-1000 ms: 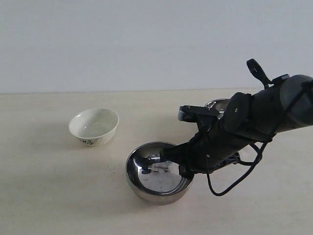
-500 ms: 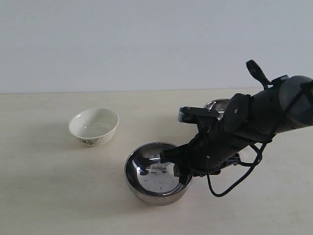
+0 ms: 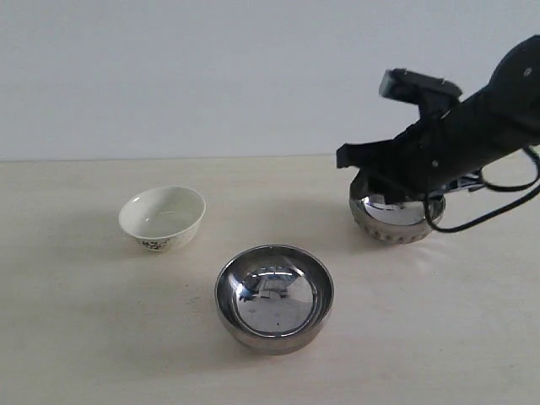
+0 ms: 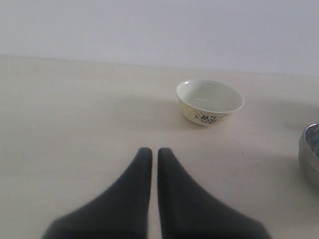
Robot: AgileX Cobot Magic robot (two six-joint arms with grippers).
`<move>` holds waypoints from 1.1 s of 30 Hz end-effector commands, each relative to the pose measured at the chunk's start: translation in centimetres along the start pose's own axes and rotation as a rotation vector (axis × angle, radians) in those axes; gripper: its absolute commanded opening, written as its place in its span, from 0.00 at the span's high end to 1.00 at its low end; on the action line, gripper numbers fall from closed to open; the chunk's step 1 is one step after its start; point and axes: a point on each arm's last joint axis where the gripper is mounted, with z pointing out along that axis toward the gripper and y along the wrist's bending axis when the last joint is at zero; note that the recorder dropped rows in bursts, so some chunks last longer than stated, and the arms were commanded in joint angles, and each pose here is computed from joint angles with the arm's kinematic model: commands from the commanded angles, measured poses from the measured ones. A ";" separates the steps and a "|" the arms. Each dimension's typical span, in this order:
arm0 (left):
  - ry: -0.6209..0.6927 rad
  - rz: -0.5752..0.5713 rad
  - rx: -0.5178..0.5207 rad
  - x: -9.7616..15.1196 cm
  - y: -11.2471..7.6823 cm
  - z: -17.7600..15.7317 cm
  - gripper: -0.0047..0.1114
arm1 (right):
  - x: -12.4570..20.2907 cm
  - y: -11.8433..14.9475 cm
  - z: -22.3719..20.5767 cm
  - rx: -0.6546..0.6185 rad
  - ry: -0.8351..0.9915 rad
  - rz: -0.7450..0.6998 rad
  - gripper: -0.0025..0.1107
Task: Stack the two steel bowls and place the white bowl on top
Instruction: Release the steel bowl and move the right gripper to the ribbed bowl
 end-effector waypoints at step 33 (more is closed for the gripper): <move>0.001 0.000 -0.003 0.1 0.0 0.0 0.93 | -6.3 -13.2 8.6 0.306 0.179 0.007 0.60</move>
